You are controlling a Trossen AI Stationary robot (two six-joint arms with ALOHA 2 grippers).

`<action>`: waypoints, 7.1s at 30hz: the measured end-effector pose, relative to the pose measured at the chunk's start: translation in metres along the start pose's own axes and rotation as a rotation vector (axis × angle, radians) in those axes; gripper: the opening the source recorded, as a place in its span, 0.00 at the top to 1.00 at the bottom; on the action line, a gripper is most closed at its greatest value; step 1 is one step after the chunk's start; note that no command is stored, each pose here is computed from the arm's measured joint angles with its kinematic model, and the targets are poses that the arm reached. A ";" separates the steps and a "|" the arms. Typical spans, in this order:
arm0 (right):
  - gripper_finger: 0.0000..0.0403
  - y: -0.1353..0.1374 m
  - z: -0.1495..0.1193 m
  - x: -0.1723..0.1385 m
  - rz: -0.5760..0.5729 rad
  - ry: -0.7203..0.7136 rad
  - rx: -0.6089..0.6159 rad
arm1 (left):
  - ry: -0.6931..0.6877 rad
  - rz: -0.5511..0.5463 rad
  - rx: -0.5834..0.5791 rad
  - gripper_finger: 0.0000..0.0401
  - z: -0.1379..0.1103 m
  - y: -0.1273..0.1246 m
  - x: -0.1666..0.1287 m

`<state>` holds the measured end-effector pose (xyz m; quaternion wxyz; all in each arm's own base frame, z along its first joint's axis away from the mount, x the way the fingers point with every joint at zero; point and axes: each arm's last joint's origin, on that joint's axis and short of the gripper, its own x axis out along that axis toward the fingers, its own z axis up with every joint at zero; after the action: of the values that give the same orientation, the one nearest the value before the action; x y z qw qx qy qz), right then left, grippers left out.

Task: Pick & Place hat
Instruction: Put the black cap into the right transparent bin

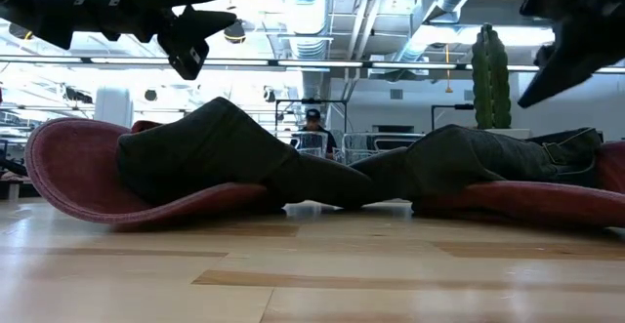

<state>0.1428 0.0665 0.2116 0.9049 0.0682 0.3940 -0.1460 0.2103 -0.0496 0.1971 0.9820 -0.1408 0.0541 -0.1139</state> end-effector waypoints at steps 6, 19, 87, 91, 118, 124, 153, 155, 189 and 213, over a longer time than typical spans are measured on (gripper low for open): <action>0.71 -0.004 0.009 0.004 -0.044 -0.060 0.004 | -0.001 0.004 0.003 0.67 0.000 0.001 0.000; 0.71 -0.013 0.019 0.029 -0.159 -0.020 -0.033 | -0.010 0.029 0.001 0.67 0.002 0.006 0.000; 0.99 -0.001 0.048 0.057 -0.254 -0.031 -0.247 | -0.010 0.033 0.006 0.67 0.002 0.006 0.000; 0.99 0.007 0.053 0.050 -0.285 -0.086 -0.266 | -0.012 0.039 0.006 0.67 0.002 0.007 0.000; 1.00 0.062 0.066 0.010 -0.315 -0.472 -0.380 | -0.130 0.209 0.010 0.67 0.012 0.019 -0.002; 1.00 0.063 0.066 0.010 -0.310 -0.475 -0.375 | -0.152 0.225 -0.042 0.67 0.014 0.021 -0.002; 1.00 0.063 0.066 0.010 -0.294 -0.475 -0.374 | -0.077 0.238 -0.059 0.67 0.012 0.041 0.061; 1.00 0.063 0.067 0.011 -0.295 -0.475 -0.372 | -0.067 0.242 -0.059 0.67 0.009 0.043 0.066; 0.89 0.060 0.068 0.013 -0.270 -0.461 -0.345 | -0.047 0.213 -0.010 0.96 0.018 0.041 0.082; 0.55 0.060 0.068 0.014 -0.274 -0.462 -0.350 | 0.027 0.512 0.171 0.95 0.037 -0.029 0.032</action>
<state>0.2180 0.1043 0.2486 0.9404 -0.1771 0.2026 -0.2080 0.2405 -0.0750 0.2383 0.9863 -0.0376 0.0913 0.1323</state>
